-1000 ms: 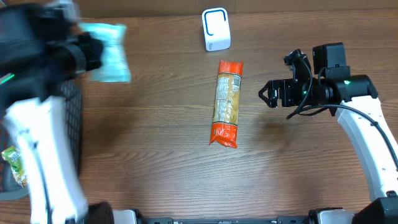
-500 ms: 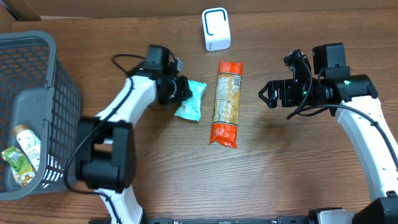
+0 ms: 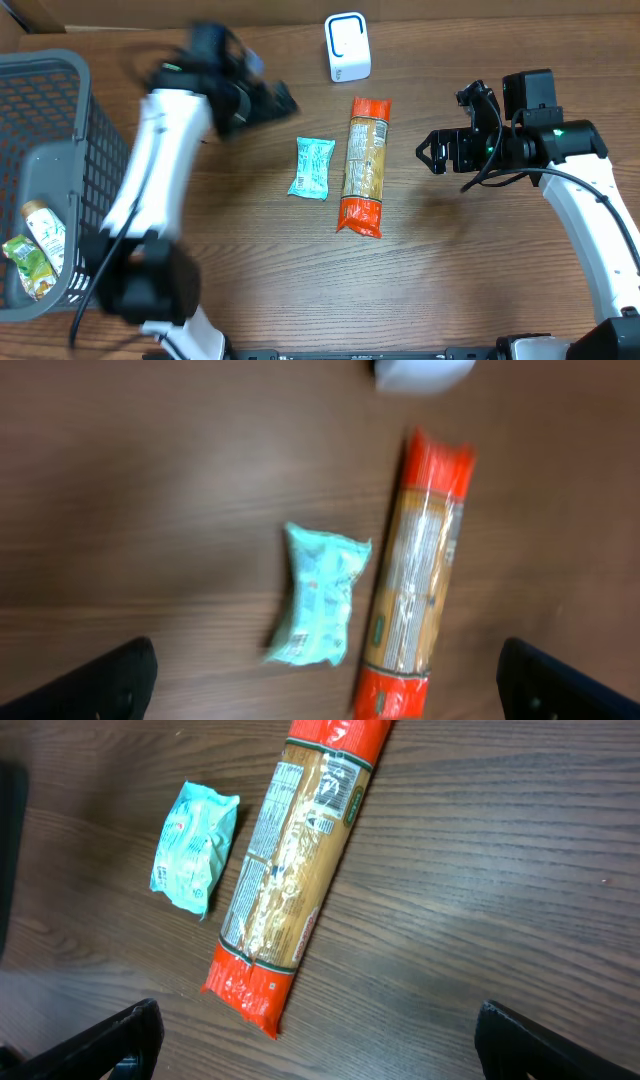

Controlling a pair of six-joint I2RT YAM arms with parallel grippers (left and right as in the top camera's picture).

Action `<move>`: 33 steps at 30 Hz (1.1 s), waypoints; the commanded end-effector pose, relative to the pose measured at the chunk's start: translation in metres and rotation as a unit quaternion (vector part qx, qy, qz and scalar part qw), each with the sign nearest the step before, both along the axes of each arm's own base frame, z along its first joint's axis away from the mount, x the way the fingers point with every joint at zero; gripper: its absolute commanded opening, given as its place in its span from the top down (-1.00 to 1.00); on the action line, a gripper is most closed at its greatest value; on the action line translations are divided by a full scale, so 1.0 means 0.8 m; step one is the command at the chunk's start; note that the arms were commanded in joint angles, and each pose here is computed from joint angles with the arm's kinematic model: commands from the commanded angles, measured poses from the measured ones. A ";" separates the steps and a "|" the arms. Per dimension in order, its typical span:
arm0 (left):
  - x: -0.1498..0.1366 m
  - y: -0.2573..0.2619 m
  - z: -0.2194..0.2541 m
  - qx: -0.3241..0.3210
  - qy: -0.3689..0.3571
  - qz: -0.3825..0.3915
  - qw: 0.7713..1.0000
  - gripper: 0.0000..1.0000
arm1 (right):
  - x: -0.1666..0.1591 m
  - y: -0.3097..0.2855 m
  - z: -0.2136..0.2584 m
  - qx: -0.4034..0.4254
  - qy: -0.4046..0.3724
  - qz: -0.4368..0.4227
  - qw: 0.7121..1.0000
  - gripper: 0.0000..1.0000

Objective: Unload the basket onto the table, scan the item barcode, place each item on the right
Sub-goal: 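Place the mint-green packet left of the spaghetti pack, then grasp the white bamboo-print lotion tube in the basket with the left gripper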

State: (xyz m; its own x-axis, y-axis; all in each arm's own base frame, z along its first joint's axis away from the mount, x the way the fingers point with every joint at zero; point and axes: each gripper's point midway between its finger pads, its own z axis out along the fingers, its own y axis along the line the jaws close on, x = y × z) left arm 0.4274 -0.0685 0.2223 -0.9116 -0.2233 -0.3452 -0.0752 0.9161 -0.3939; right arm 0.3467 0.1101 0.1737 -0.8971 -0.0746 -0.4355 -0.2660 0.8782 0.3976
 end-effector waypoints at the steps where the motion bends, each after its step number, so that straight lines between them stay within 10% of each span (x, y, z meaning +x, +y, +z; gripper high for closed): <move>1: -0.039 0.095 0.146 0.107 -0.127 0.076 0.983 -0.99 | 0.006 0.002 0.013 0.001 -0.016 0.001 1.000 -1.00; 10: -0.212 0.304 0.198 0.184 -0.073 0.385 0.901 -0.99 | 0.006 0.002 0.013 0.001 -0.017 0.001 1.000 -1.00; 17: -0.257 0.399 0.144 0.206 -0.013 0.490 0.847 -0.98 | 0.008 0.002 0.014 0.001 -0.020 0.001 1.000 -1.00; 33: -0.240 0.469 -0.108 0.252 0.111 0.389 0.879 -0.99 | 0.007 0.002 0.013 0.001 -0.018 0.001 1.000 -1.00</move>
